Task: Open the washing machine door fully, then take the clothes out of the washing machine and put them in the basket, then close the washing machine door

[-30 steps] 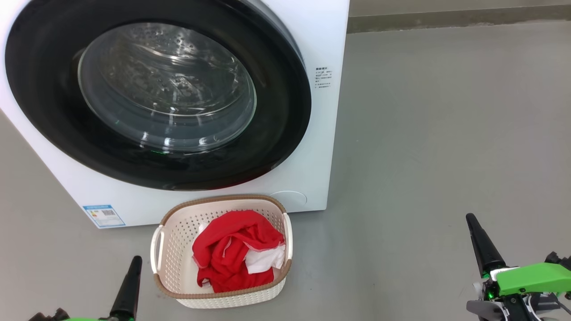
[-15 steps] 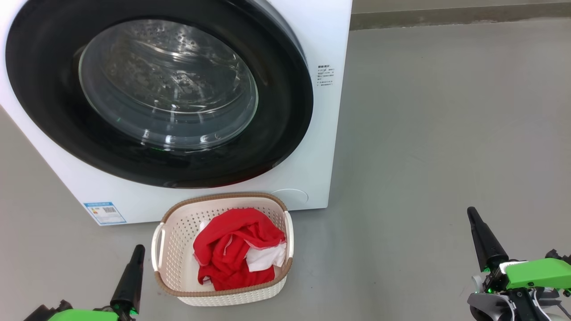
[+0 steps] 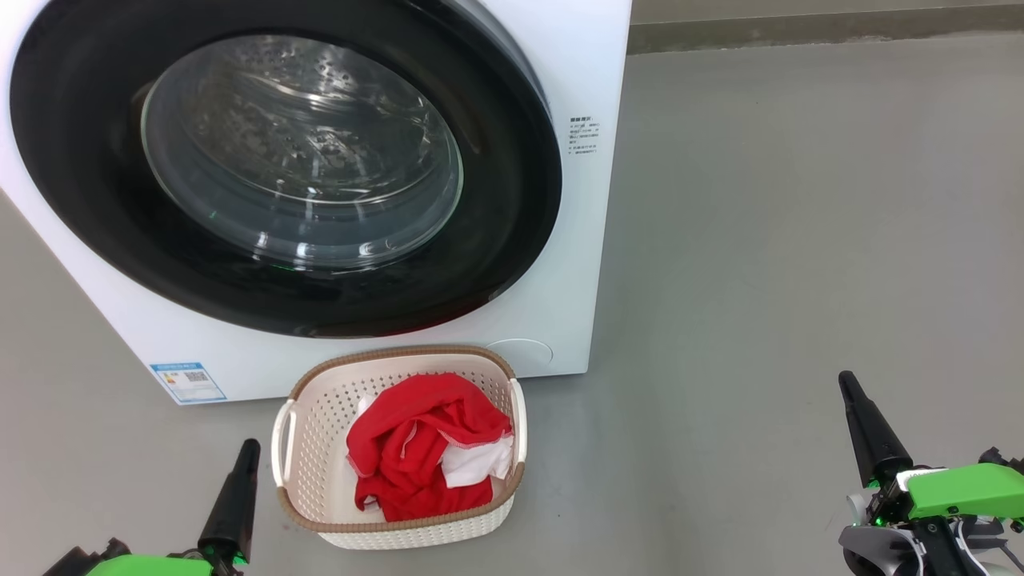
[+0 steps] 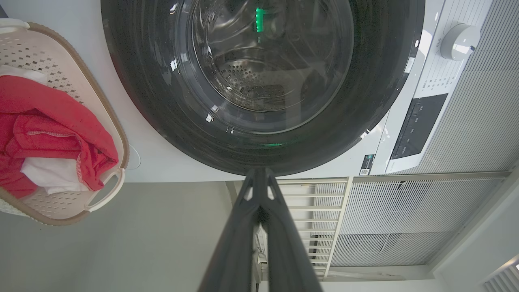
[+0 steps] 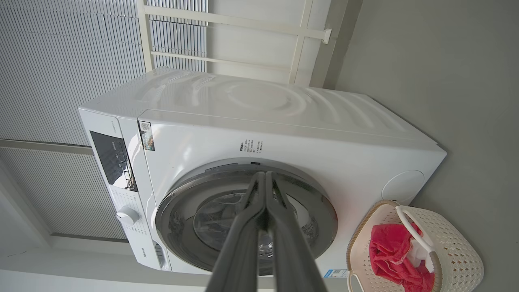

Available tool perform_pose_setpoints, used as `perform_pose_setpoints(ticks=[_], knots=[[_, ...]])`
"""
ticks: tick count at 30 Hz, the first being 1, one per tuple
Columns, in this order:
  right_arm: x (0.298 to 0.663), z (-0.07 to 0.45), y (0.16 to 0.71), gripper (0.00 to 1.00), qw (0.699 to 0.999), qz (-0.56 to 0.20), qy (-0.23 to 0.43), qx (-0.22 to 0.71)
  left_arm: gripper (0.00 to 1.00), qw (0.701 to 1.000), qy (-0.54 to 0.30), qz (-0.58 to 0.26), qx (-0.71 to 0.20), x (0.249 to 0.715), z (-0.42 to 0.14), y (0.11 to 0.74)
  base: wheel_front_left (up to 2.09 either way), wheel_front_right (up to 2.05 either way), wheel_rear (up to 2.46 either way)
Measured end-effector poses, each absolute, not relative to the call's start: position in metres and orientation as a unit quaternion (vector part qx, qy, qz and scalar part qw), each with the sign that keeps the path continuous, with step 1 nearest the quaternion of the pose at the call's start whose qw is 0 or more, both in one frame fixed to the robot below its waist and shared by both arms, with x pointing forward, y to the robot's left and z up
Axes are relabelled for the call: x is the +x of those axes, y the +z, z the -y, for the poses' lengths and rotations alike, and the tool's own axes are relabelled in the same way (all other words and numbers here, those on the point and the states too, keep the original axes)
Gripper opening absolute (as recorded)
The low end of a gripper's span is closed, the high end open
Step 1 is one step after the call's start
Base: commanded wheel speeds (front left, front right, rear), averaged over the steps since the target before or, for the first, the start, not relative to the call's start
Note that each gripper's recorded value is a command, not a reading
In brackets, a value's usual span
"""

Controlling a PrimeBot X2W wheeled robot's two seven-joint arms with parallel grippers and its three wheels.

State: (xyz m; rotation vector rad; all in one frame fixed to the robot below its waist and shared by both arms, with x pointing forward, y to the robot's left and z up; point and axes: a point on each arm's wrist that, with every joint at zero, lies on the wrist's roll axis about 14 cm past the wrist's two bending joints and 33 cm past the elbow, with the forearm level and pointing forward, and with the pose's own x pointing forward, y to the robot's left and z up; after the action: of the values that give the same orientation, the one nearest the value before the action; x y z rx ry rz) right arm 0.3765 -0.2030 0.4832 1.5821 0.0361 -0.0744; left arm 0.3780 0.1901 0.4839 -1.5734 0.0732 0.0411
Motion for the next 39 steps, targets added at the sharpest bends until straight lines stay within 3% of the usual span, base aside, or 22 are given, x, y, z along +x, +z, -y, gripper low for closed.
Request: perform_pose_setpoints(ticks=[39], knots=[[0.3764,0.2034,0.4832,0.0,0.702,-0.016,-0.034,0.711,0.0,0.705,0.018,-0.033,-0.708,0.378,-0.1899,0.4839,0.0,0.0,0.0]])
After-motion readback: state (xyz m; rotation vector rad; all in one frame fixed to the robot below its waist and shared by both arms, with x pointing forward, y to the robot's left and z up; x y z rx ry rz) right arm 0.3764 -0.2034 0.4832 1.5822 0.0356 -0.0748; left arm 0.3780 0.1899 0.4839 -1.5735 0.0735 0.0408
